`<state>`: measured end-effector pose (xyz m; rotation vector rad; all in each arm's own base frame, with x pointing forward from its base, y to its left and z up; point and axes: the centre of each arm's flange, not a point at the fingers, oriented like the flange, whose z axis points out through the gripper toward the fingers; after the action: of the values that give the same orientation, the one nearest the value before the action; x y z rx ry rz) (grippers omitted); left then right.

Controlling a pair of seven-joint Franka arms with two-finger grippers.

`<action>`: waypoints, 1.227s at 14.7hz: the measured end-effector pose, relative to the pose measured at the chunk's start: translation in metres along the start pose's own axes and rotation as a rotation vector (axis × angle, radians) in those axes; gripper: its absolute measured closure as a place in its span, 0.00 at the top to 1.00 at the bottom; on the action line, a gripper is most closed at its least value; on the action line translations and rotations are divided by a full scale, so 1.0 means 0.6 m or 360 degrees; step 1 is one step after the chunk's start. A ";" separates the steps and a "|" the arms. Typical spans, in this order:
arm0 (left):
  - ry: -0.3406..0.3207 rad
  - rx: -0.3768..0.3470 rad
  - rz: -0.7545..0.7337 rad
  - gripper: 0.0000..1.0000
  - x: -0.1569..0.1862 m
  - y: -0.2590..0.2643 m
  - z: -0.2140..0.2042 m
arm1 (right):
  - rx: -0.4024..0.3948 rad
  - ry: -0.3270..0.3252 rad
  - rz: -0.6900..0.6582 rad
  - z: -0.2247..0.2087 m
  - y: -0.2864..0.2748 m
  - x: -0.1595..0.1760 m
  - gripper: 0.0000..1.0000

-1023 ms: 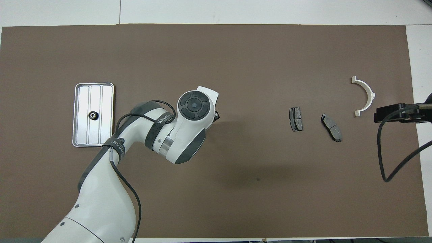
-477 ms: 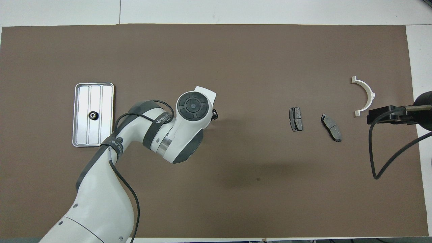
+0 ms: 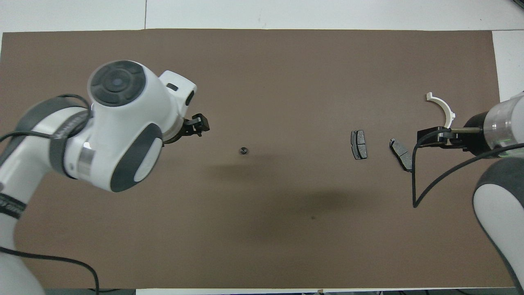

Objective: Place bearing gear from tray to pile

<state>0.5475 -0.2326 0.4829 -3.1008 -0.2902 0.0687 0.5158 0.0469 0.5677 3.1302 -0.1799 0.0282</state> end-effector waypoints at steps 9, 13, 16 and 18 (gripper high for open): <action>-0.0105 -0.0121 0.0392 1.00 0.100 -0.341 0.004 | 0.0034 0.0042 0.0283 0.161 -0.255 -0.003 1.00; 0.0014 -0.0111 0.0385 1.00 0.107 -0.359 0.077 | 0.0070 0.0071 0.0350 0.229 -0.359 -0.021 1.00; 0.0078 -0.0082 0.0381 1.00 0.110 -0.372 0.113 | 0.0051 0.0039 0.0408 0.269 -0.427 -0.043 1.00; 0.0106 -0.0076 0.0370 1.00 0.119 -0.379 0.139 | 0.0056 0.0044 0.0493 0.285 -0.460 -0.042 1.00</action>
<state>0.5715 0.0061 0.4033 -3.1603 0.0721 -0.0370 0.5253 0.3229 0.3952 3.1000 -0.6677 0.0767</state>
